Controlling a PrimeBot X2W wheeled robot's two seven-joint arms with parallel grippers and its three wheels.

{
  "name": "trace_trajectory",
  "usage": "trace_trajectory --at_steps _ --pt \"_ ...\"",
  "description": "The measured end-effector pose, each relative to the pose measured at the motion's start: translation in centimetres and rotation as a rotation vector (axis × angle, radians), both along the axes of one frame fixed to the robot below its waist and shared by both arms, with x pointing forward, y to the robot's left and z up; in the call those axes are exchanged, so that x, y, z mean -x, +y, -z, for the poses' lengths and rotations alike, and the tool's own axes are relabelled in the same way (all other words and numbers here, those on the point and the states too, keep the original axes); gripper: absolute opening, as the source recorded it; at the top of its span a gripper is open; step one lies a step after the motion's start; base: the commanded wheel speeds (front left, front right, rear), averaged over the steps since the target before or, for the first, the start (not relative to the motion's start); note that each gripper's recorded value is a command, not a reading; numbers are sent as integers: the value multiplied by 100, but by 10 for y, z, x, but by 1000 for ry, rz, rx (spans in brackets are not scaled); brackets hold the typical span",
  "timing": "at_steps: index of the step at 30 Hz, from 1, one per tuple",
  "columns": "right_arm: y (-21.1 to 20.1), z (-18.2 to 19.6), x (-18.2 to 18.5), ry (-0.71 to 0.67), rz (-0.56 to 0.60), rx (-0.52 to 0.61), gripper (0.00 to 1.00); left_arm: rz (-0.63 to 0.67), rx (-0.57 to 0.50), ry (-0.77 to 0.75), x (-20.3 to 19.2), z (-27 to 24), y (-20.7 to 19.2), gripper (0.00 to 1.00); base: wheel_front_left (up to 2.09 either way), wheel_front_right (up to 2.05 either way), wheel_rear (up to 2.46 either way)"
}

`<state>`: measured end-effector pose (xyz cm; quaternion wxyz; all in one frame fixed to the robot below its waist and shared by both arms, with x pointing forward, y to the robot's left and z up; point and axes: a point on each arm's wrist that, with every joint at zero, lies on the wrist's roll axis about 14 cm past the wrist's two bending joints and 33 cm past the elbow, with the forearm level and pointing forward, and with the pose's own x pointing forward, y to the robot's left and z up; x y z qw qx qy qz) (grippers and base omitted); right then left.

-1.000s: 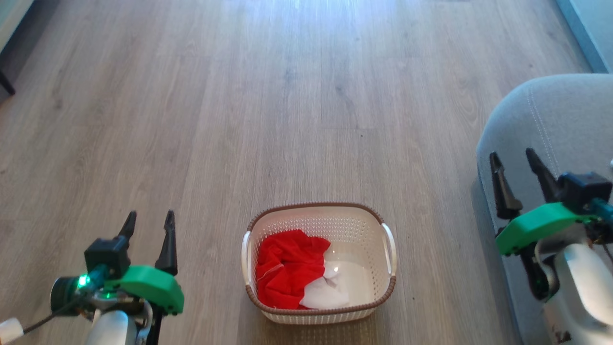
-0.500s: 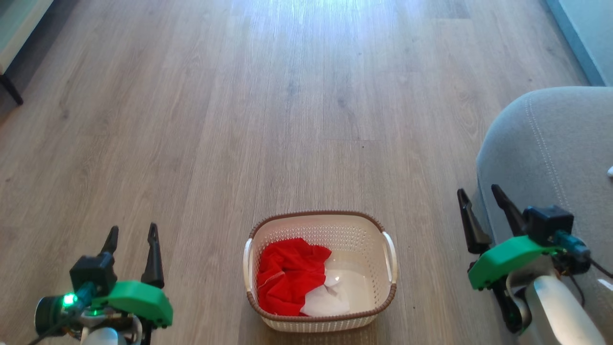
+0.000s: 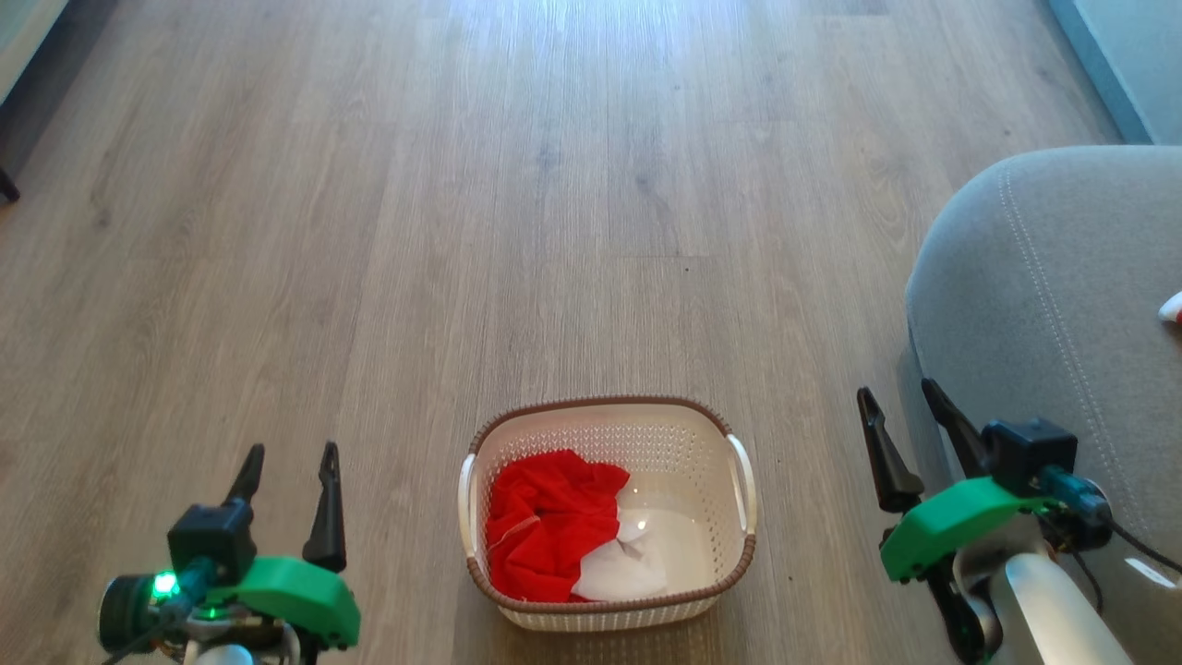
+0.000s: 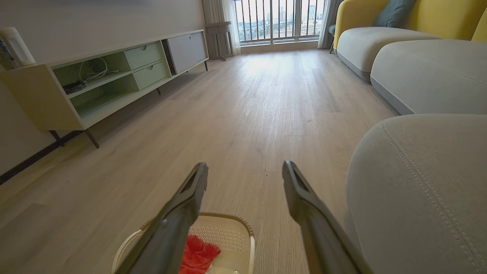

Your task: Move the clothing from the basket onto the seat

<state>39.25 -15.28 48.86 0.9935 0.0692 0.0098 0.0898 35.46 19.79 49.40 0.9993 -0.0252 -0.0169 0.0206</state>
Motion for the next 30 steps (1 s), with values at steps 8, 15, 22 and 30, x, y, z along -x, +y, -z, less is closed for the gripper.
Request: trace_trajectory --at_steps 8,15,22,30 --pt "-3 10 5 27 12 -7 100 42 -5 22 0 7 -13 100 0 0 0" --pt "-2 17 8 46 20 -14 100 73 -5 40 0 13 -23 100 0 0 0" --pt "0 19 7 51 19 -20 100 81 -5 53 0 17 -26 100 0 0 0" --pt "1 20 7 55 20 -18 100 86 -5 59 0 19 -28 100 0 0 0"
